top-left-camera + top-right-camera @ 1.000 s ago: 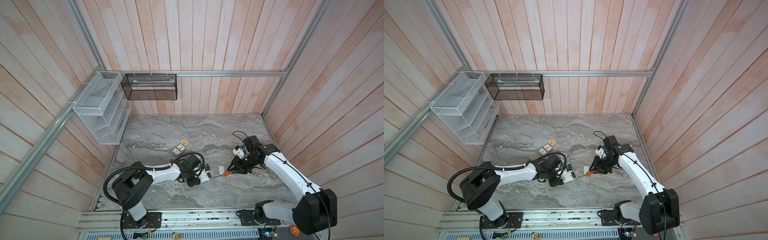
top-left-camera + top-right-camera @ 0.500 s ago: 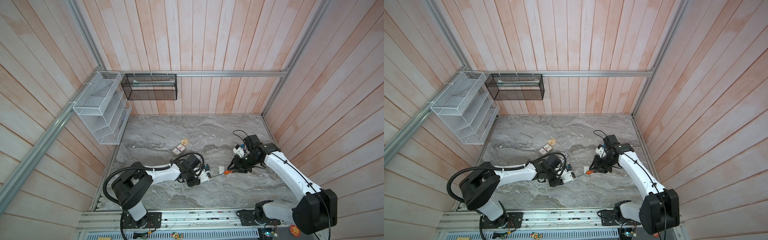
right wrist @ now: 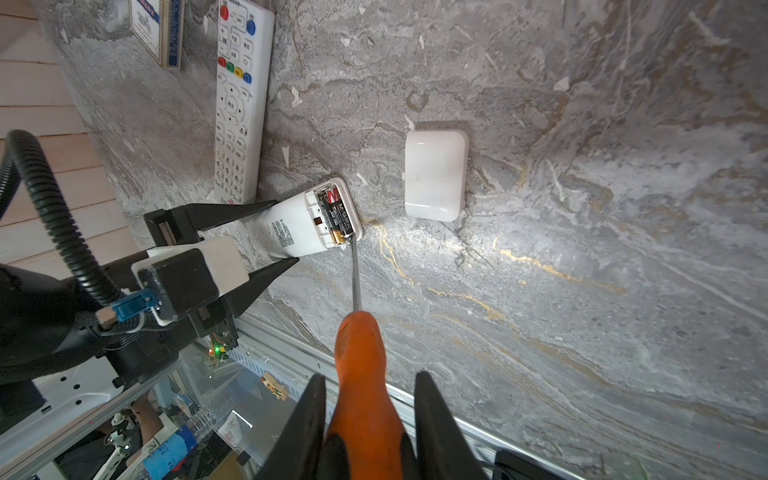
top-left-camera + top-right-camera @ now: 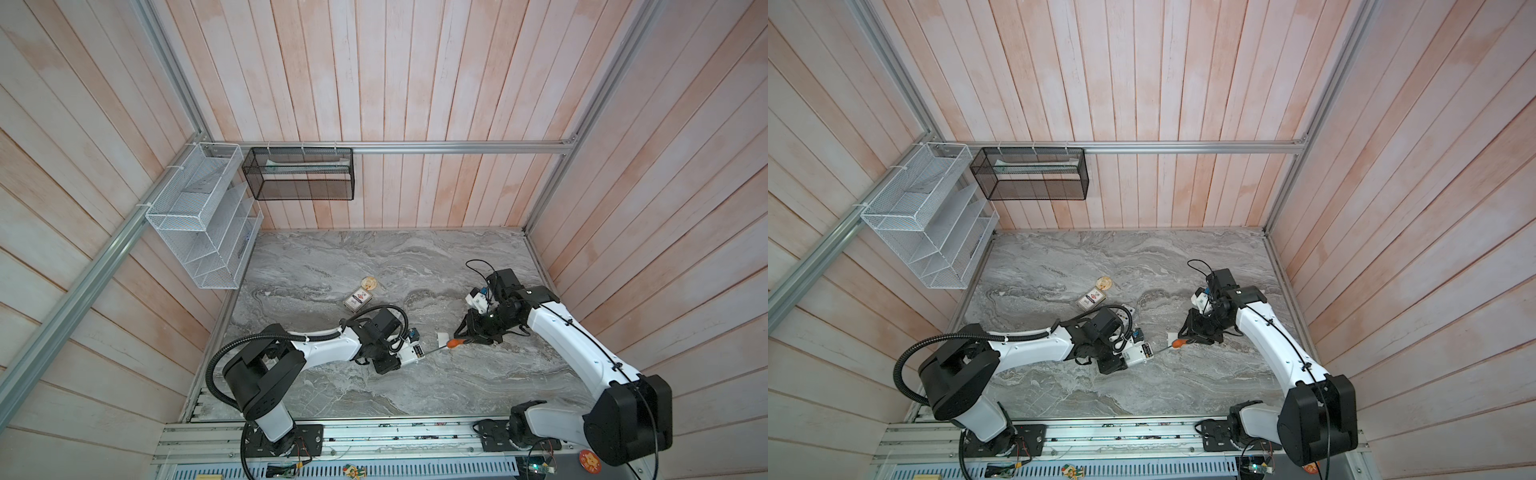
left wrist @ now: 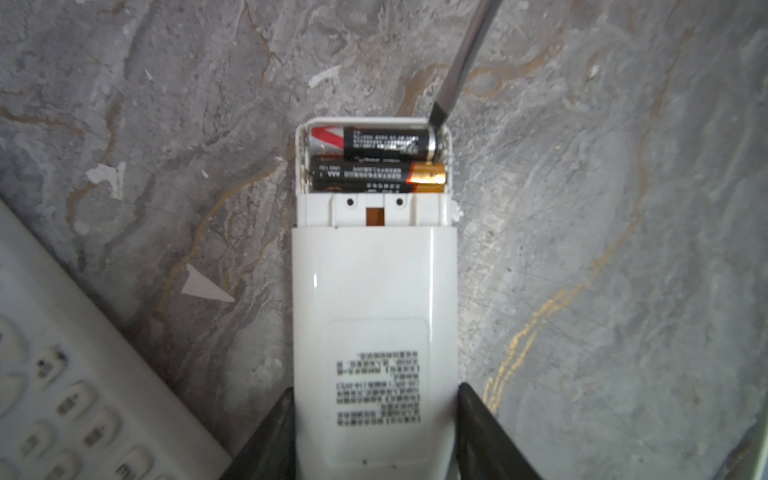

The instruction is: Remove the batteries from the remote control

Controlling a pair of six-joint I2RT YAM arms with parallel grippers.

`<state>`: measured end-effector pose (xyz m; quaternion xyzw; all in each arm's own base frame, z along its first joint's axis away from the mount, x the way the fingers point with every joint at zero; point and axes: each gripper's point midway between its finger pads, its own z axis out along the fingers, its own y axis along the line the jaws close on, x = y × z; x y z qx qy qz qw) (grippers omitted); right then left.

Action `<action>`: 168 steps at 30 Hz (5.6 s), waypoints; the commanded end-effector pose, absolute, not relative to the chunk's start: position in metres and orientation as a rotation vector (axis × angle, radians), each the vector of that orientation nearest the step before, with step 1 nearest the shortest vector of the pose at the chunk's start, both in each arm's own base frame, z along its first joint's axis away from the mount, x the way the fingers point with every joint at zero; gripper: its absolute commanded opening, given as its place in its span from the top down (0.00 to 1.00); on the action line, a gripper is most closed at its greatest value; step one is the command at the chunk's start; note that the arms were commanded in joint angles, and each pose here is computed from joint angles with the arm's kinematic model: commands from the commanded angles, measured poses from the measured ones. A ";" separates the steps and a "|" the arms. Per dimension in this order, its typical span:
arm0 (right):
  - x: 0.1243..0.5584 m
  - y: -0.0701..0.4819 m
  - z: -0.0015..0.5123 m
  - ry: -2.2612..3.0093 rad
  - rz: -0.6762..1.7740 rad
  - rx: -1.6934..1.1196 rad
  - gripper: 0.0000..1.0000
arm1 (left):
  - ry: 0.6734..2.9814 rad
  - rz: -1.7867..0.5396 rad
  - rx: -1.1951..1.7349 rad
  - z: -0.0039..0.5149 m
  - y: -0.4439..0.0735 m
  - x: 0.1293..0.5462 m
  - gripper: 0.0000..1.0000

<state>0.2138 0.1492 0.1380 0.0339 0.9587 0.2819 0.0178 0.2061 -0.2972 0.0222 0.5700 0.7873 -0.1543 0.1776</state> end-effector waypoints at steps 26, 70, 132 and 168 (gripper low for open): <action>0.233 0.145 0.176 2.868 0.806 0.039 0.98 | 2.526 -1.015 1.495 0.053 -0.295 0.167 0.76; 0.215 0.167 0.146 2.983 0.903 -0.038 1.00 | 2.454 -0.450 1.615 0.020 -0.290 0.184 0.77; 0.252 0.165 0.152 2.893 0.848 0.037 1.00 | 2.465 -0.442 1.650 0.009 -0.284 0.172 0.77; 0.254 0.175 0.196 2.735 0.644 -0.585 0.98 | 2.090 -0.411 2.032 0.013 -0.246 0.147 0.80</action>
